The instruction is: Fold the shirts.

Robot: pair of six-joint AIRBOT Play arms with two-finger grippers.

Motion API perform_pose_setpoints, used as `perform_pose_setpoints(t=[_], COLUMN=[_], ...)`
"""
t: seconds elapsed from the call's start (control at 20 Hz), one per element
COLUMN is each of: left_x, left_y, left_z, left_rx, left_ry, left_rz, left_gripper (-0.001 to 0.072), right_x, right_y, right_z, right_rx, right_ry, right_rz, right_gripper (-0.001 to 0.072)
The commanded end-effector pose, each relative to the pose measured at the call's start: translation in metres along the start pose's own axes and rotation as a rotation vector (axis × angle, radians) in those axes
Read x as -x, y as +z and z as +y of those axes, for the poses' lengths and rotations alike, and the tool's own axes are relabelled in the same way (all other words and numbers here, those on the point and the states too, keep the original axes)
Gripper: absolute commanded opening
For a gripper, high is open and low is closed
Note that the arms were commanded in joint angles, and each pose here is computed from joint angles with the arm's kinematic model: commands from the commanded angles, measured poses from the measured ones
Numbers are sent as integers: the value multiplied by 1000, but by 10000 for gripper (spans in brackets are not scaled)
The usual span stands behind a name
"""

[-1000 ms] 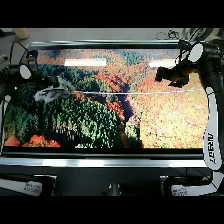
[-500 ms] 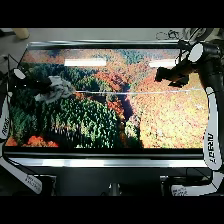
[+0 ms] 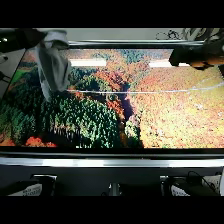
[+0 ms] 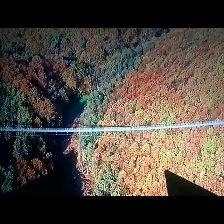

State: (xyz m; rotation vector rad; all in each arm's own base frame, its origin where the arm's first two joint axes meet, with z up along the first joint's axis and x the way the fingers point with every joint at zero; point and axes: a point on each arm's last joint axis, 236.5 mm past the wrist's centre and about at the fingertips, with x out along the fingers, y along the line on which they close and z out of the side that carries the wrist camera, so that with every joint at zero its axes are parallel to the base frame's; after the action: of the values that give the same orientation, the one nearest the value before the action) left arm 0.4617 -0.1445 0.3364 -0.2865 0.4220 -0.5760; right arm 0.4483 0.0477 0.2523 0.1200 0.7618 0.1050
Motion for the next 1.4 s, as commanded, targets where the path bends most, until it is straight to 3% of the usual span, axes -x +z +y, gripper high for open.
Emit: perform_pose_setpoints(t=[0.0, 0.15, 0.3, 0.35, 0.4, 0.45, 0.55, 0.65, 0.8, 1.05, 1.2, 1.35], left_x=[53, -9, -73, -82, -87, -85, -79, -75, -42, 36, 28, 0], left_y=[-22, -142, -313, -364, -407, -432, -420, -351, -259, -324, -364, -388], left_z=[-118, -140, -159, -163, -168, -169, -146, -91, 18, 173, 182, 175], left_rx=[-162, -85, 19, 39, 39, 46, -30, -119, -49, 344, 532, 587], left_ry=[-132, -184, -193, -180, -174, -163, -120, 6, 246, 532, 470, 426], left_rz=[-13, 253, 578, 685, 794, 891, 959, 869, 716, 837, 793, 803], left_gripper=[20, 20, 22, 93, 538, 720, 720, 720, 720, 720, 720, 720], right_x=[86, 116, 109, 103, 96, 88, 70, 46, -4, -51, -58, -63], right_y=[-7, -36, -64, -69, -73, -76, -84, -101, -151, -248, -278, -291], right_z=[0, -3, -11, -12, -13, -14, -16, -17, -4, 21, 23, 28], right_rx=[35, 38, 29, 14, 12, 11, 5, -7, -33, -98, -112, -116], right_ry=[-26, -46, -76, -79, -82, -84, -88, -82, 1, 159, 184, 218], right_rz=[-67, 7, 139, 175, 206, 234, 299, 397, 575, 820, 881, 894], right_gripper=[665, 665, 666, 667, 667, 667, 667, 668, 669, 670, 670, 697])
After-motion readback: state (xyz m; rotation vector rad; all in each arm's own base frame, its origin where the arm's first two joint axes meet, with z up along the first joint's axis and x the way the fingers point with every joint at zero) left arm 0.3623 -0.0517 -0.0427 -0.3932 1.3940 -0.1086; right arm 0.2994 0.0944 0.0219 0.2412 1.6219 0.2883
